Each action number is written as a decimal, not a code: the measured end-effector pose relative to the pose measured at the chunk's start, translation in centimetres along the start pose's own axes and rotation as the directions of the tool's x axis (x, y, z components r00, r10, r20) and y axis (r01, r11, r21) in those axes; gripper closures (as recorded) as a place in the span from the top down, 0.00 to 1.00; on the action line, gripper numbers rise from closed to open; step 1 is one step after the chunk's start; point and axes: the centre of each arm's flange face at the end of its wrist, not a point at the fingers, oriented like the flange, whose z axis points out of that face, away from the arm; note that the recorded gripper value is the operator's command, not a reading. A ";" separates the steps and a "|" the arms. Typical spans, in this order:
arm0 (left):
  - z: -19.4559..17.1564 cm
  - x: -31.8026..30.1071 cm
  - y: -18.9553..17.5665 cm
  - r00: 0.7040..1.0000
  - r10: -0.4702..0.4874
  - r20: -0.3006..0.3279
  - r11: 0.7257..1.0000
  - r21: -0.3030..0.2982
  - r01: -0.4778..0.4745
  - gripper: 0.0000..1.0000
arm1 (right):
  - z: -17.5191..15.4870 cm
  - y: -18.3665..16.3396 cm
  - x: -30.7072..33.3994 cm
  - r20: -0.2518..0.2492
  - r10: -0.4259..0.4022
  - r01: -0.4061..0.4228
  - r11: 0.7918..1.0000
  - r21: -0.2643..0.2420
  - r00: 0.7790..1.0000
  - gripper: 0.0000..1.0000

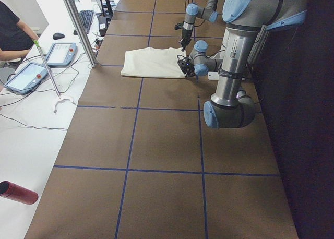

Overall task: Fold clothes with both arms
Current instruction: 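Move both grippers to the shirt's near corners and grasp them, then lift the near edge with both grippers and fold it toward the collar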

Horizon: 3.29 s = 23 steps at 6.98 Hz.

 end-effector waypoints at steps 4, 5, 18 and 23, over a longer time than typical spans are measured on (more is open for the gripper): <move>-4.8 -0.9 -0.6 0.999 -0.018 -0.050 1.000 -0.026 0.017 0.00 | -2.2 0.1 0.8 0.021 -0.005 0.006 1.000 -0.019 1.000 0.00; -7.7 -2.2 0.0 0.997 -0.039 -0.066 0.998 -0.058 0.035 0.00 | -4.1 0.8 2.0 0.032 -0.016 0.018 0.999 -0.046 0.999 0.00; -5.9 12.7 -17.4 0.994 0.062 -0.094 0.980 0.195 -0.042 0.00 | -1.9 -11.4 -11.8 0.062 0.082 -0.084 0.996 0.039 0.995 0.00; -1.6 14.8 -23.8 0.975 0.208 -0.076 0.948 0.261 -0.182 0.47 | 5.1 -16.6 -15.0 0.053 0.051 -0.053 0.997 0.047 0.997 0.00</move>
